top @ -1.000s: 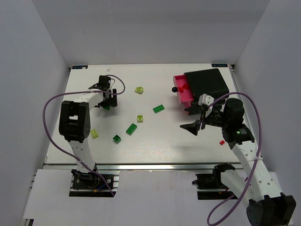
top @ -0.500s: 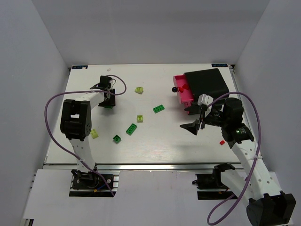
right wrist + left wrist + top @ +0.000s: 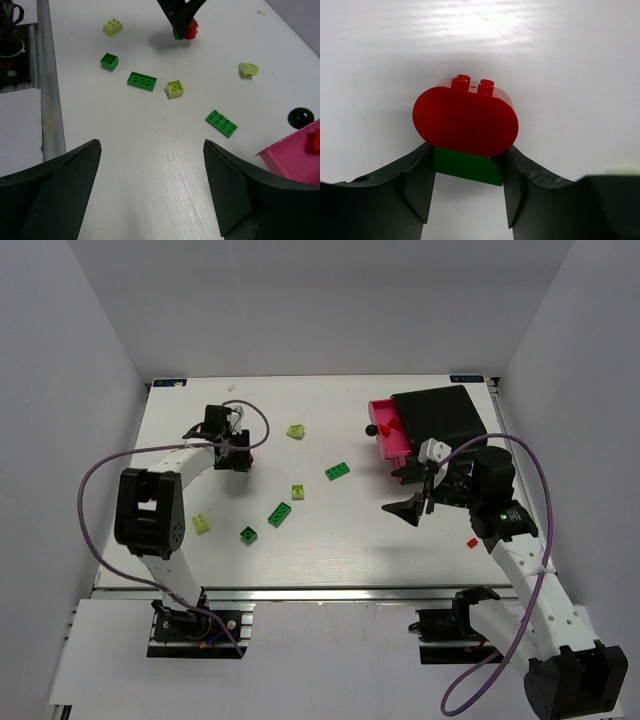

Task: Sort the legos into containers by color

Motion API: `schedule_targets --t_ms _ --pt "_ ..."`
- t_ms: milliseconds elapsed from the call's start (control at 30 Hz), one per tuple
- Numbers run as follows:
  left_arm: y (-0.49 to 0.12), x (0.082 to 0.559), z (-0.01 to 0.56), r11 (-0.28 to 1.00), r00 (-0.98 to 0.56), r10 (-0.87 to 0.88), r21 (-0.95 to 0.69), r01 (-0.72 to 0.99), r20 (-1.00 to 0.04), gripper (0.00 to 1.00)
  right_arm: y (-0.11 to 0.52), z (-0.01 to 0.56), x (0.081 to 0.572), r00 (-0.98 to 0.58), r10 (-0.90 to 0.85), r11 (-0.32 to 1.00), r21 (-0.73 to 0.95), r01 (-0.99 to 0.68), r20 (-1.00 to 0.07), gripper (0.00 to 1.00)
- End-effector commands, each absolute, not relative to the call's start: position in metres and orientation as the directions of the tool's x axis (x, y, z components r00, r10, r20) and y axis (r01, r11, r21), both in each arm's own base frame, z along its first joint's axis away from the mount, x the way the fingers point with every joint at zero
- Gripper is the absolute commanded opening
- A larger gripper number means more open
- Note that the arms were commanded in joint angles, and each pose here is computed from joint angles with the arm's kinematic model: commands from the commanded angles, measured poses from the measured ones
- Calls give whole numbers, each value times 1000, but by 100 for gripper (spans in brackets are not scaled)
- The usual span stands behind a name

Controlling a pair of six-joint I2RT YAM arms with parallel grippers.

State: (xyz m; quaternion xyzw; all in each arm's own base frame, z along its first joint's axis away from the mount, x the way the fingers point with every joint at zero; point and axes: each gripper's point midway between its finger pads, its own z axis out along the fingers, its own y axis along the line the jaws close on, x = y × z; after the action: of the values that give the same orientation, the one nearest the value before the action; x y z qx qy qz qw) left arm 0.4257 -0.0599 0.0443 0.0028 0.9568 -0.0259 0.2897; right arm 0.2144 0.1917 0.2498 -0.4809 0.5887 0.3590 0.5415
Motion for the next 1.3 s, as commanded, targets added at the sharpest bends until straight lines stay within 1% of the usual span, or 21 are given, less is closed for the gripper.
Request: schedule_targets --t_ms 0,33,67,100,133,167,200,233,300,367,400,433,500,533,567,633,767,900,967,1200,1267 --pt "-115 413 125 931 -724 -41 -290 223 -689 18 195 246 215 -38 -163 276 -8 -961 -986 87" --pt "-130 405 135 902 -709 -38 -330 280 -704 19 198 245 214 -74 -160 269 28 -963 -984 84" --pt "-147 392 146 845 -704 -36 -398 358 -709 19 201 239 217 -130 -163 265 83 -961 -978 76" --pt "-156 374 155 811 -692 -30 -422 405 -721 19 202 239 220 -197 -157 292 146 -945 -968 72" --pt "-161 364 160 781 -688 -27 -445 439 -725 19 206 244 220 -217 -158 281 167 -945 -963 70" --pt "-179 345 168 713 -687 1 -481 509 -726 19 211 240 224 -256 -166 288 202 -936 -952 68" --pt "-184 330 164 685 -693 18 -496 534 -721 19 215 240 225 -284 -167 292 228 -929 -944 66" --pt "-189 317 178 650 -664 26 -492 579 -747 19 220 247 226 -308 -156 291 254 -922 -939 66" --pt "-203 292 186 577 -649 55 -507 641 -758 18 232 244 229 -376 -171 282 320 -904 -911 64" --pt "-211 269 192 529 -622 77 -496 688 -779 18 243 252 237 -449 -171 272 396 -877 -877 65" --pt "-212 260 195 519 -602 81 -482 706 -794 18 254 260 240 -512 -168 259 463 -848 -842 68" --pt "-213 256 195 515 -596 87 -476 713 -799 18 258 253 239 -558 -174 262 508 -820 -811 68" --pt "-216 250 192 518 -579 107 -452 726 -808 19 271 265 246 -601 -165 278 548 -789 -782 70" --pt "-217 248 190 519 -573 116 -443 731 -811 19 278 259 249 -658 -170 285 602 -746 -734 72" --pt "-218 247 190 522 -568 120 -435 734 -814 19 281 263 253 -681 -156 291 625 -724 -716 75" --pt "-222 245 188 533 -558 137 -414 738 -819 19 295 257 252 -722 -170 282 669 -687 -670 77" --pt "-226 249 186 568 -530 174 -354 743 -830 18 313 251 240 -759 -185 250 717 -650 -624 79" --pt "-228 254 186 598 -508 200 -307 740 -838 18 325 245 233 -779 -192 281 727 -627 -597 82" --pt "-233 255 189 601 -491 209 -284 747 -846 18 321 237 246 -801 -154 363 721 -591 -579 83" --pt "-245 257 193 598 -474 227 -262 758 -851 17 325 221 256 -837 -127 440 727 -528 -532 88" --pt "-251 253 194 583 -467 237 -259 770 -852 17 328 218 259 -839 -133 444 725 -526 -527 88"
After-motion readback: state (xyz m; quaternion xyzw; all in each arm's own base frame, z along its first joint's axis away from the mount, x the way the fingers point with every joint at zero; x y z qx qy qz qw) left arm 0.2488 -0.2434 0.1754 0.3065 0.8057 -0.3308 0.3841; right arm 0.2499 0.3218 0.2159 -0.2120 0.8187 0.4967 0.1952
